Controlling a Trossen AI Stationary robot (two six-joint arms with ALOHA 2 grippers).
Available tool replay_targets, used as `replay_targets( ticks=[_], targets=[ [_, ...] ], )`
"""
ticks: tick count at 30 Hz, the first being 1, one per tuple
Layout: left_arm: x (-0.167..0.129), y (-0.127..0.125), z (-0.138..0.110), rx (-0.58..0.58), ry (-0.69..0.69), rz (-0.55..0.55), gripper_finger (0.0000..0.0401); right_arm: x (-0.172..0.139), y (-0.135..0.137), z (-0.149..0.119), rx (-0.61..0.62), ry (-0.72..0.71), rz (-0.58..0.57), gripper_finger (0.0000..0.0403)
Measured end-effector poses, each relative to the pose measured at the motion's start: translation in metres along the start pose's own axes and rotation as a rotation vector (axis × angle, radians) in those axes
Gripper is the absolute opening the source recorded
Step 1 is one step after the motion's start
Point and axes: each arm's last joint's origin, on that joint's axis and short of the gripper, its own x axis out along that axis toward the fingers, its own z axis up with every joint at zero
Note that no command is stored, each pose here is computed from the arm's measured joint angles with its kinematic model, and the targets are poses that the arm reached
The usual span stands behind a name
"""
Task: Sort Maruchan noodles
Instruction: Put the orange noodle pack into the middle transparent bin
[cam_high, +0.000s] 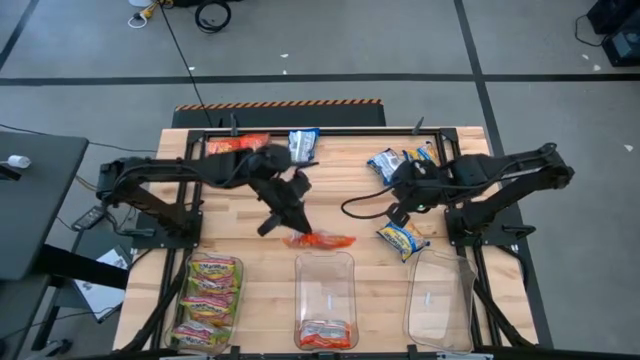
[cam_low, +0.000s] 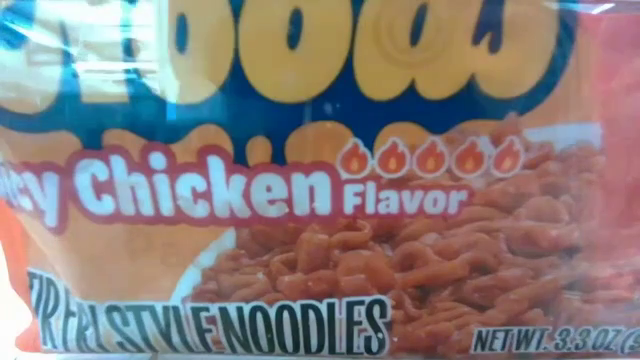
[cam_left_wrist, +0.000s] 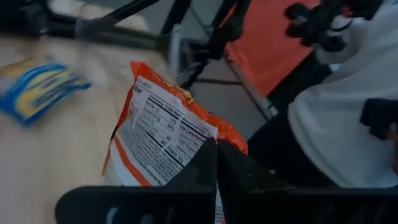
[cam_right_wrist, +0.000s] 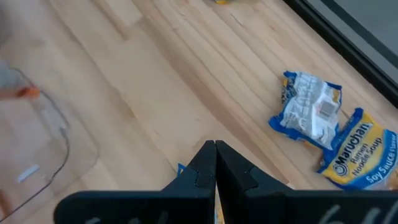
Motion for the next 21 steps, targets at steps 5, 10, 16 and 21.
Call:
replay_targets(
  ticks=[5, 10, 16, 21],
  targets=[
    [0.02, -0.023, 0.006, -0.006, -0.072, 0.001, 0.0006, -0.014, 0.0, -0.007, -0.027, -0.025, 0.063, 0.001],
    [0.039, -0.046, 0.002, 0.009, -0.088, 0.061, 0.0006, -0.024, 0.008, -0.013, -0.04, -0.058, 0.148, 0.001],
    [0.061, -0.074, -0.006, 0.036, -0.114, 0.071, 0.0006, -0.026, 0.037, -0.02, -0.015, -0.089, 0.273, 0.001],
    [0.081, -0.097, -0.016, 0.066, -0.128, 0.074, 0.0006, -0.02, 0.073, -0.029, -0.028, -0.109, 0.355, 0.001]
  ],
)
